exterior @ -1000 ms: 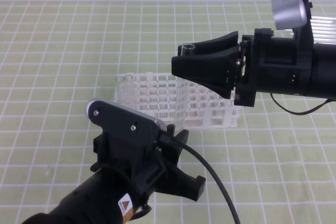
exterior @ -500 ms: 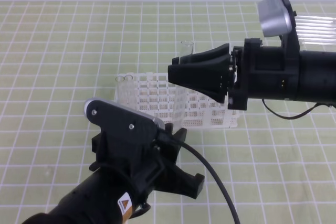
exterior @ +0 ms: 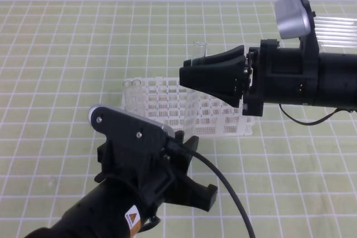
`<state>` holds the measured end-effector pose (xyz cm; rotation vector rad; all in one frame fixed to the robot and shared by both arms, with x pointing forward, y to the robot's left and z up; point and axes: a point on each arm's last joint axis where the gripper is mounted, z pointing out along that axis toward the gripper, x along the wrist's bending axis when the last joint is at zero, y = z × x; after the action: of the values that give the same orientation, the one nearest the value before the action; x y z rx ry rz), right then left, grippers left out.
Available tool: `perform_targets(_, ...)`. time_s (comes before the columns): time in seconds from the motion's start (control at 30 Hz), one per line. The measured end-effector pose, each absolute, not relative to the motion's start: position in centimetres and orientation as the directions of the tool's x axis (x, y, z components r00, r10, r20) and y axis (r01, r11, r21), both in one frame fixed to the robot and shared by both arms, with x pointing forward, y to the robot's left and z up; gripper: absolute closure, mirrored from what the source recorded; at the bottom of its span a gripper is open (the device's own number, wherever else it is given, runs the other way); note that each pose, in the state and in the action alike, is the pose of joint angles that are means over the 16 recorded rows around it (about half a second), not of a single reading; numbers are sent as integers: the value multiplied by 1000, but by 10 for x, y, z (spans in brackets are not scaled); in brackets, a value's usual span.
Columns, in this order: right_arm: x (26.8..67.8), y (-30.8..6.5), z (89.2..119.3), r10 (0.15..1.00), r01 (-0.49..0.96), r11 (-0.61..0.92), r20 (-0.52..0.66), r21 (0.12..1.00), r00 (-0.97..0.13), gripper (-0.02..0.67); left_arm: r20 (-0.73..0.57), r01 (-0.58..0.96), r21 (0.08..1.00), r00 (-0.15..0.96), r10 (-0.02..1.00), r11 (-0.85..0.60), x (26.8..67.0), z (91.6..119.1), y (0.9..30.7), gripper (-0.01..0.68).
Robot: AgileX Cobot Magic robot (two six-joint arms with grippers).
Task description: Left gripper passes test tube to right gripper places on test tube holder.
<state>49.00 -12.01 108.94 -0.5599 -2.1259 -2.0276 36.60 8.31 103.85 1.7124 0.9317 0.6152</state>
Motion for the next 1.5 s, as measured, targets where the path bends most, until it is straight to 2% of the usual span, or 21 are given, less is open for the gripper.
perform_targets(0.13,490,-120,1090,160,366,16,359,931,-920,547,-33,285,946,567,823,-158,366,1038,83,597)
perform_targets(0.23,490,-120,1090,157,363,16,357,932,-921,547,-27,280,947,566,824,-161,366,1039,83,551)
perform_targets(0.6,490,-120,1090,156,335,19,328,942,-932,547,-31,249,960,556,831,-131,365,1052,93,241)
perform_targets(0.77,492,-120,1089,181,305,28,295,952,-938,547,-57,242,966,543,838,-92,361,1068,108,151)
perform_targets(1.07,496,-122,1086,231,181,69,161,981,-960,547,-126,275,961,513,849,-23,347,1097,152,151)
perform_targets(1.3,498,-122,1086,239,98,95,73,991,-968,547,-153,329,944,487,860,-18,335,1106,188,201)
perform_targets(1.5,498,-122,1086,241,81,101,55,992,-969,547,-136,391,919,446,884,-56,329,1104,210,250)
